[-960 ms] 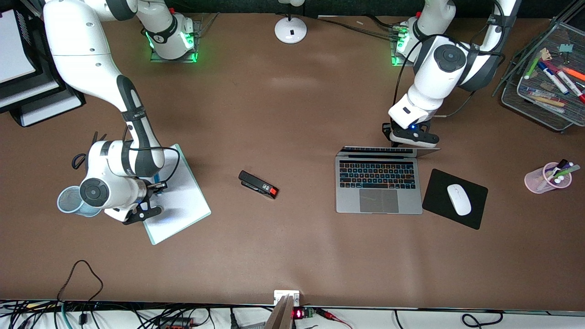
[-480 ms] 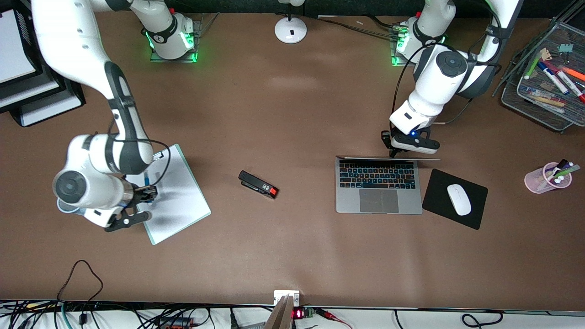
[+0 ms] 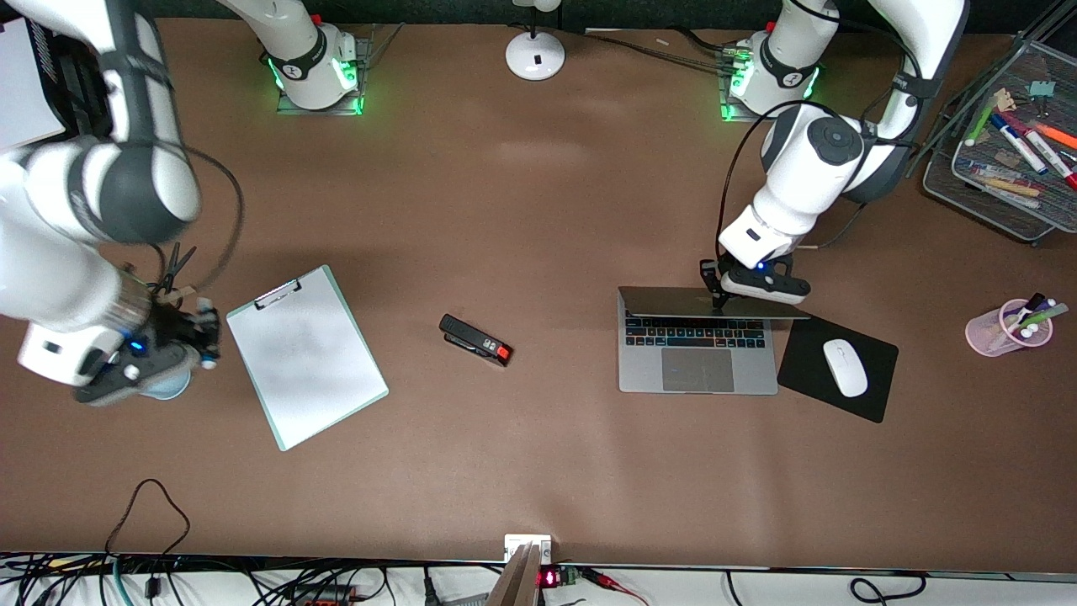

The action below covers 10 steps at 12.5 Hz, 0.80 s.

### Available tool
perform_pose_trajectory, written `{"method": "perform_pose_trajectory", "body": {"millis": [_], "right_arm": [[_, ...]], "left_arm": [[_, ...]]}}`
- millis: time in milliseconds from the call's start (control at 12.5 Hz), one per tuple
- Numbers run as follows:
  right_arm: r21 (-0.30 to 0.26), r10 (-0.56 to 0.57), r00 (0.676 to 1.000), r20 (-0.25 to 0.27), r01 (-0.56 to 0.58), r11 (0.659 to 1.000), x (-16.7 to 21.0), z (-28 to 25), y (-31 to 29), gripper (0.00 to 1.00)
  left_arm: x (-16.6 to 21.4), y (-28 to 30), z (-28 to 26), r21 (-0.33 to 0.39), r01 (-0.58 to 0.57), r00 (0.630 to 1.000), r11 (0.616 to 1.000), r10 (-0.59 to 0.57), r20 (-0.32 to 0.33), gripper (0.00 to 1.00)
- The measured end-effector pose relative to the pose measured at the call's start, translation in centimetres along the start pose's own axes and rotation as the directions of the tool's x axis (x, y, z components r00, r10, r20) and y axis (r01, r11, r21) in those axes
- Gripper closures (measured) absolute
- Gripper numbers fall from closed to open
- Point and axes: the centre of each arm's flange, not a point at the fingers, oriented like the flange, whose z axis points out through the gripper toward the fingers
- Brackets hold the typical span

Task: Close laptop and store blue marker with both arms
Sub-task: 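Push the laptop lid down with the left gripper while the right gripper carries the marker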

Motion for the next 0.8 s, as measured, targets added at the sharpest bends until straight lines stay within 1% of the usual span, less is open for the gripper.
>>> {"method": "perform_pose_trajectory", "body": {"millis": [80,240,400,560,800], "right_arm": [[0.015,-0.046,0.998,-0.032,0.046,0.999,-0.9,-2.0,0.9,0.82],[0.059,-0.132,0.984,-0.118,0.139,0.988,-3.1,-4.7,4.1,0.82],[0.08,-0.219,0.953,-0.207,0.24,0.968,-6.0,-5.5,8.5,0.82],[0.061,-0.297,0.911,-0.287,0.327,0.943,-8.8,-6.4,12.6,0.82],[0.053,-0.375,0.854,-0.362,0.42,0.906,-12.6,-6.4,16.7,0.82]], "left_arm": [[0.5,0.0,0.1,-0.005,0.004,1.0,1.0,-0.004,-0.004,0.99],[1.6,0.0,0.4,-0.016,0.011,1.0,1.0,-0.011,-0.012,0.99],[2.5,-0.2,0.9,-0.025,0.021,1.0,0.999,-0.021,-0.014,0.99],[3.0,-0.4,1.6,-0.032,0.026,1.0,0.999,-0.027,-0.011,0.99],[3.5,-1.3,2.3,-0.018,0.014,1.0,1.0,-0.014,-0.015,0.99]]}}
